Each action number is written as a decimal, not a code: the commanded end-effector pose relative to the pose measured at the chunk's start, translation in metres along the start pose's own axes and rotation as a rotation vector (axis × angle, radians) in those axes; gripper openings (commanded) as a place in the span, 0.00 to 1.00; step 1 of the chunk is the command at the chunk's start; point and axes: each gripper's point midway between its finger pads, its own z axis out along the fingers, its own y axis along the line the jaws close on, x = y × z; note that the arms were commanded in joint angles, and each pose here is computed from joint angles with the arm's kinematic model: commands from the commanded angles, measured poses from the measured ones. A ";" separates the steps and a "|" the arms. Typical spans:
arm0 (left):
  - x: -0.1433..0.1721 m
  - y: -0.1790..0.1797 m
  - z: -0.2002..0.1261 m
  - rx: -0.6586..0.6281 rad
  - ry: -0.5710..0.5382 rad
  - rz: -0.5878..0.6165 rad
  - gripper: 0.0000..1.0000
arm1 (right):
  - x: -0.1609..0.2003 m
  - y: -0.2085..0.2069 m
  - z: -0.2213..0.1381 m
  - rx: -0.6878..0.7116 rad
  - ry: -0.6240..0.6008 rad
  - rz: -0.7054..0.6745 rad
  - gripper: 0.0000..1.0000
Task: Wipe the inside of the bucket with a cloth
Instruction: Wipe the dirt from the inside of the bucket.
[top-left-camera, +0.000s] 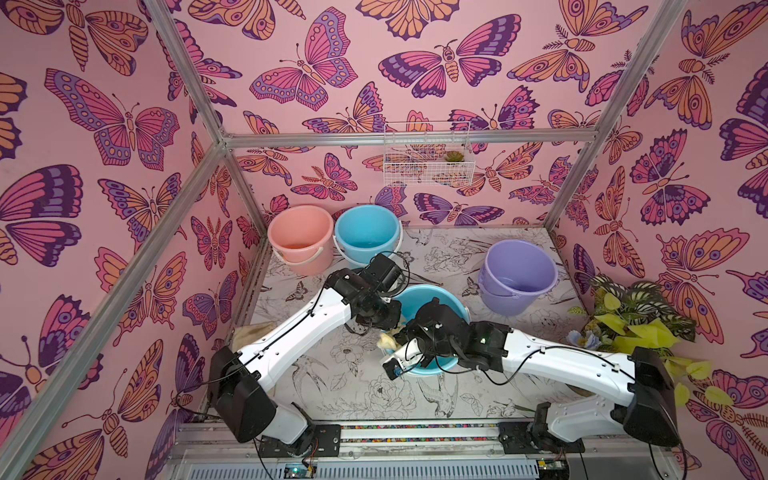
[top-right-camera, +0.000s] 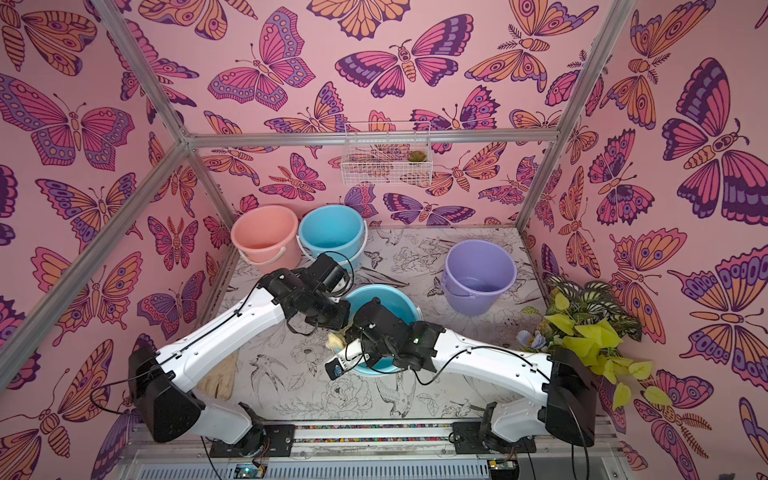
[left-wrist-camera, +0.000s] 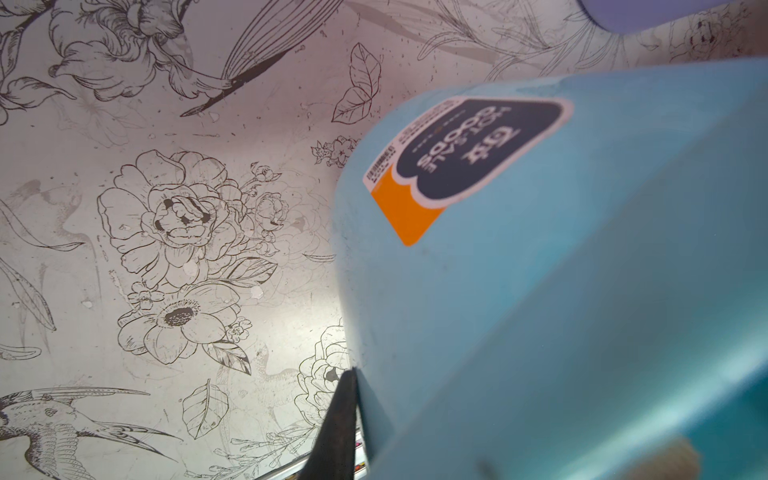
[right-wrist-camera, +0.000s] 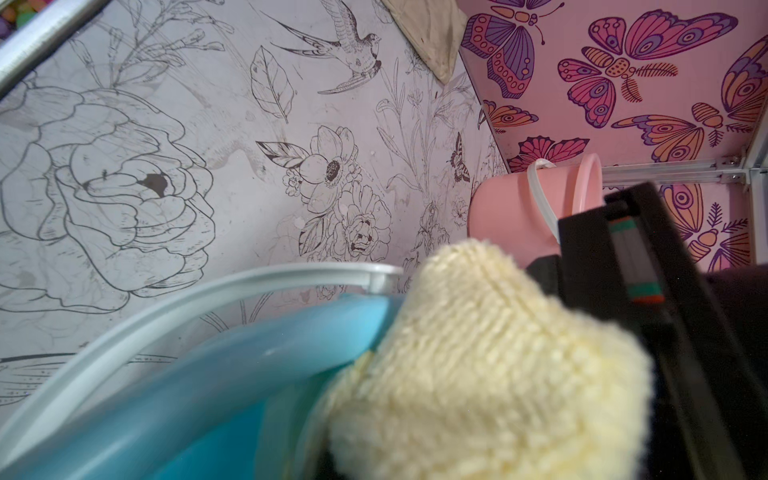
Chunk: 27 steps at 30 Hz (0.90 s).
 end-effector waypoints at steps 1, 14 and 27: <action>-0.017 -0.028 -0.016 0.127 -0.084 -0.006 0.00 | -0.002 -0.016 -0.010 0.009 -0.063 -0.061 0.00; -0.014 -0.029 -0.015 0.138 -0.073 -0.001 0.00 | 0.058 -0.055 -0.026 0.104 0.074 -0.249 0.00; -0.014 -0.034 -0.015 0.149 -0.068 0.008 0.00 | 0.066 -0.097 -0.014 0.267 0.118 -0.342 0.00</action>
